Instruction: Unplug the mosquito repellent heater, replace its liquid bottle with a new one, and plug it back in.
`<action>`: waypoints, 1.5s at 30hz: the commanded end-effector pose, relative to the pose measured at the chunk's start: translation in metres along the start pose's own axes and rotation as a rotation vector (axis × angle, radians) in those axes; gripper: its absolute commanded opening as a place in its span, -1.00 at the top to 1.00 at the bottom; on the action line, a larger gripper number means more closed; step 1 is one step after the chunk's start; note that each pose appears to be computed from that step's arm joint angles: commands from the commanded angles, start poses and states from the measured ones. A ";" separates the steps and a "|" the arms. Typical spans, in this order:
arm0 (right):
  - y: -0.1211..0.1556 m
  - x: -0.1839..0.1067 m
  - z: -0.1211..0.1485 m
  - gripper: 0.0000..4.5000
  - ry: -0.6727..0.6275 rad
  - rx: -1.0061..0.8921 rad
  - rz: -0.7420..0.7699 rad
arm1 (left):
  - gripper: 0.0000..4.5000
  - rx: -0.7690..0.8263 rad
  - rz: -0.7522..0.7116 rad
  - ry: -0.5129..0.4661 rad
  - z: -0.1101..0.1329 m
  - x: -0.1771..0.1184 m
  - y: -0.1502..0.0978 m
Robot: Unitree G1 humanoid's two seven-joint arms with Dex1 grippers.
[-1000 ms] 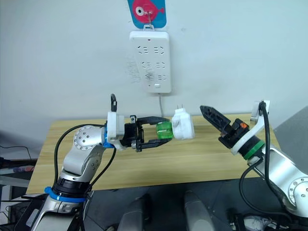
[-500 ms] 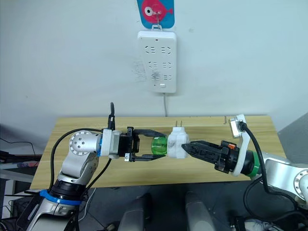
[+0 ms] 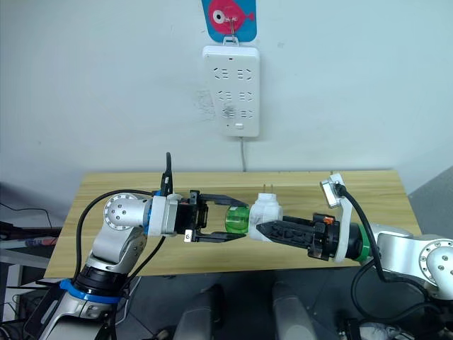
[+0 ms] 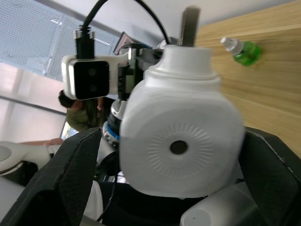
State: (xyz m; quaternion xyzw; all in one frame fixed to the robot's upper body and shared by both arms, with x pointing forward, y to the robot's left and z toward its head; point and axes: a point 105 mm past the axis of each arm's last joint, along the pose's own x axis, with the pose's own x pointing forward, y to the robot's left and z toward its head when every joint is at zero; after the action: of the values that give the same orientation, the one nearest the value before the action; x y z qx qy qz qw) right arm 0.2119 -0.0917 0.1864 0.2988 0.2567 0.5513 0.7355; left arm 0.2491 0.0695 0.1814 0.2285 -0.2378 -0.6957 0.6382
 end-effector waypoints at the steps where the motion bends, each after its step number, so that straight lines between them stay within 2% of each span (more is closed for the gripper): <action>1: 0.014 0.008 0.001 -1.00 -0.007 -0.014 0.081 | 0.00 0.048 -0.027 -0.031 0.010 0.006 -0.004; 5: 0.014 0.011 0.001 -1.00 -0.005 -0.006 0.086 | 0.00 0.048 -0.031 -0.034 0.010 0.006 -0.006; 8: 0.014 0.013 0.002 -0.75 0.002 -0.007 0.092 | 0.00 0.051 -0.035 -0.042 0.011 0.007 -0.006; 11: 0.016 0.014 0.001 -0.34 0.017 -0.018 0.099 | 0.00 0.009 -0.038 -0.030 0.010 0.008 -0.005; 13: 0.016 0.015 0.002 -0.34 0.018 -0.021 0.100 | 0.00 -0.068 -0.047 -0.009 0.008 0.008 -0.004; 14: 0.017 0.015 0.002 -0.34 0.020 -0.023 0.100 | 0.00 -0.144 -0.051 0.013 0.006 0.008 -0.003; 17: 0.019 0.014 0.000 -0.34 0.043 -0.040 0.099 | 0.00 -0.720 -0.071 0.105 -0.001 0.003 0.001; 18: 0.019 0.015 0.000 -0.34 0.048 -0.043 0.099 | 0.00 -0.835 -0.086 0.124 0.001 0.002 0.000; 19: 0.020 0.015 0.000 -0.34 0.047 -0.045 0.102 | 0.00 -0.933 -0.134 0.133 0.005 -0.001 -0.001; 22: 0.020 0.015 0.003 -0.34 0.028 -0.046 0.107 | 0.00 -1.002 -0.134 0.139 0.011 -0.004 0.013; 26: 0.019 0.014 0.006 -0.34 0.011 -0.042 0.103 | 0.00 -0.968 -0.088 0.102 0.016 -0.002 0.023; 28: 0.018 0.013 0.007 -0.34 0.002 -0.039 0.102 | 0.00 -0.843 -0.064 0.125 0.010 -0.002 0.021; 29: 0.018 0.013 0.007 -0.34 -0.003 -0.038 0.102 | -0.34 -0.713 -0.061 0.128 0.008 -0.003 0.020; 33: 0.016 0.012 0.009 -0.34 -0.024 -0.035 0.089 | -0.89 -0.175 -0.023 0.064 0.008 -0.007 0.014; 38: 0.015 0.011 0.010 -0.34 -0.030 -0.035 0.082 | -0.91 0.086 0.023 -0.029 0.014 -0.010 0.005; 45: 0.016 0.012 0.011 -0.34 -0.033 -0.041 0.084 | -0.91 0.163 0.033 -0.050 0.015 -0.001 0.005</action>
State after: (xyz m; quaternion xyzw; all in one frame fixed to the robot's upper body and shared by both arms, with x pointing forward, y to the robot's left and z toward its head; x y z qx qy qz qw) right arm 0.2184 -0.0804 0.1922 0.3038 0.2437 0.5618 0.7299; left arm 0.2454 0.0728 0.1934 0.2479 -0.2991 -0.6728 0.6297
